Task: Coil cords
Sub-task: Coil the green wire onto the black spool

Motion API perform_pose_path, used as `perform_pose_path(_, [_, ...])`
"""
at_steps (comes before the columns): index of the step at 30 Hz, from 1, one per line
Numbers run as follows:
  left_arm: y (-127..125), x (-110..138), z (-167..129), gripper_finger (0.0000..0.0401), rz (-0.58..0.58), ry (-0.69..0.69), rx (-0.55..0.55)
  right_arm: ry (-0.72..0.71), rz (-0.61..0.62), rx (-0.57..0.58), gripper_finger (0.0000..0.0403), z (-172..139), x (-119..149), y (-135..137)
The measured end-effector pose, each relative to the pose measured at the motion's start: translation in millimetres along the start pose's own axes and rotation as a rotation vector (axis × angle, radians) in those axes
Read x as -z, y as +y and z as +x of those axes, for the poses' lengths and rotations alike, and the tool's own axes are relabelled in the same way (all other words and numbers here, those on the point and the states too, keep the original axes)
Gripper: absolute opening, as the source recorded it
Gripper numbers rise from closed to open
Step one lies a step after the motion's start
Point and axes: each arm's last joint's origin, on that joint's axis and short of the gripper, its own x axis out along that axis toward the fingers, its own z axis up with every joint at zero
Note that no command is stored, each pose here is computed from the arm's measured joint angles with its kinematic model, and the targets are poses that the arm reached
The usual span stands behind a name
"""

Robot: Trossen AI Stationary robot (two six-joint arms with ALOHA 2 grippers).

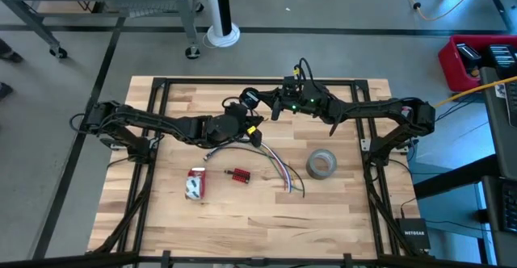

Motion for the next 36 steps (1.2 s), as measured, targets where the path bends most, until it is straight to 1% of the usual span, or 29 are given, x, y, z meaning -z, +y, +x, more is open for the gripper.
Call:
perform_pose_path(9, [5,-4,4,0.0,-0.114,0.003,-0.001,0.016,0.001,0.008,0.0001,0,2,-1])
perform_pose_path(14, [5,-3,5,0.0,-0.159,0.028,0.028,0.043,-0.001,0.023,0.0001,0,4,-2])
perform_pose_path(27, [5,-3,5,0.0,-0.226,0.041,0.04,0.157,-0.05,0.078,0.0001,-1,15,-8])
perform_pose_path(36, [5,-3,5,0.0023,-0.234,0.038,0.041,0.167,-0.052,0.079,0.0001,-2,16,-8])
